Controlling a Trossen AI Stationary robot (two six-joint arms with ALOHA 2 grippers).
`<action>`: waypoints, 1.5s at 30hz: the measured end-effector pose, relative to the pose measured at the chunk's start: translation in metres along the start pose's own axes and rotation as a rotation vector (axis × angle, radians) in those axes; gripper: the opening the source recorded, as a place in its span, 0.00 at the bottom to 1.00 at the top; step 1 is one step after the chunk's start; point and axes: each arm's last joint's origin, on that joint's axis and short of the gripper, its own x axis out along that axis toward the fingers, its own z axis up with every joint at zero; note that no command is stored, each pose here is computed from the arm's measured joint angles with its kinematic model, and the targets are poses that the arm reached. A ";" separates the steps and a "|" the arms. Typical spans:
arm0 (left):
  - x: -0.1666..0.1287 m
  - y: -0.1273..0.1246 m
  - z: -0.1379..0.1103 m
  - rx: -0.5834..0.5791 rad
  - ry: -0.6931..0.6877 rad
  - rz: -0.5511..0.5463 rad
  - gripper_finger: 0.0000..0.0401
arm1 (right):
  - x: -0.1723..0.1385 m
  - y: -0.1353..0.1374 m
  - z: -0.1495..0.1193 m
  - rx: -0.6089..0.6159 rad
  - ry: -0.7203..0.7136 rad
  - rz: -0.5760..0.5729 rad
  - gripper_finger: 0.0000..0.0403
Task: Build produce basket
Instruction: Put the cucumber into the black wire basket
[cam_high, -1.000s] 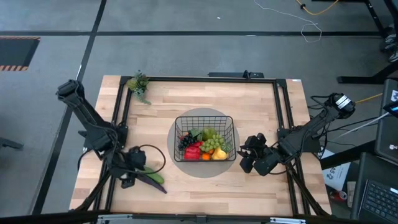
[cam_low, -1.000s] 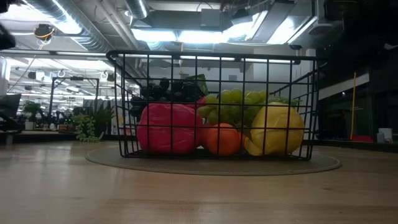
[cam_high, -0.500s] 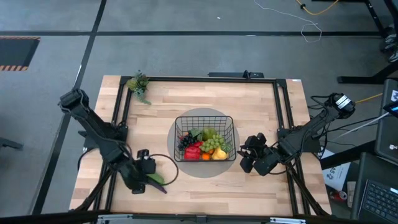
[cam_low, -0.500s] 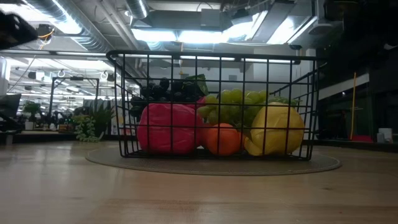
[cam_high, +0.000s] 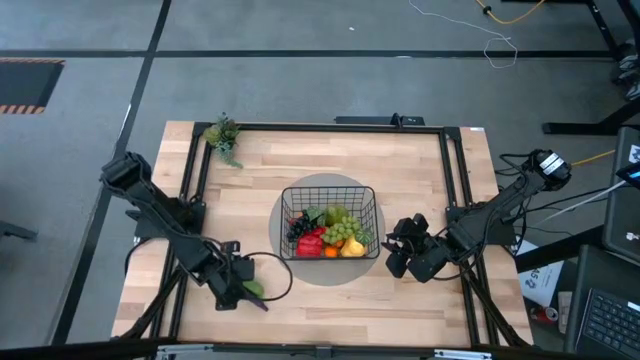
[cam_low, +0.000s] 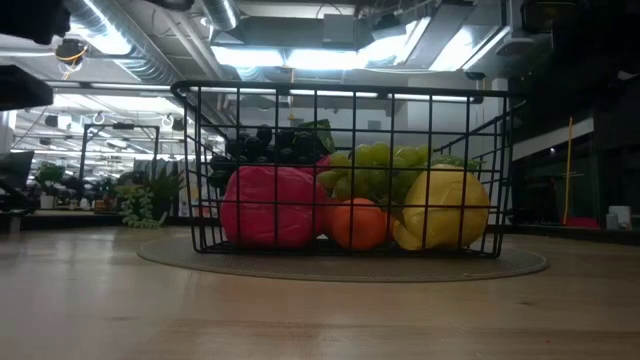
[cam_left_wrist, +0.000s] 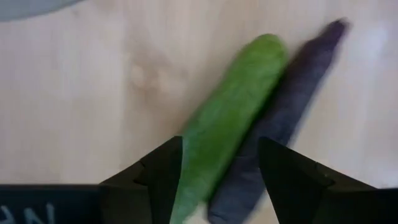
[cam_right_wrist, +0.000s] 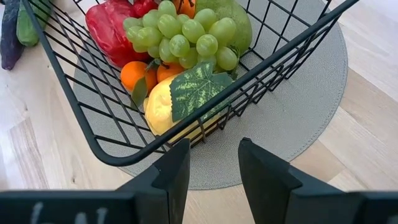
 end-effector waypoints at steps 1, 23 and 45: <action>0.002 0.001 0.000 0.018 -0.002 0.024 0.51 | 0.000 0.000 0.000 0.001 0.000 0.000 0.34; 0.033 0.001 -0.003 0.059 0.060 0.138 0.54 | 0.000 0.000 0.000 0.001 -0.001 0.000 0.34; 0.034 -0.003 0.000 0.120 0.025 0.098 0.25 | 0.000 0.000 0.000 0.001 -0.001 0.000 0.34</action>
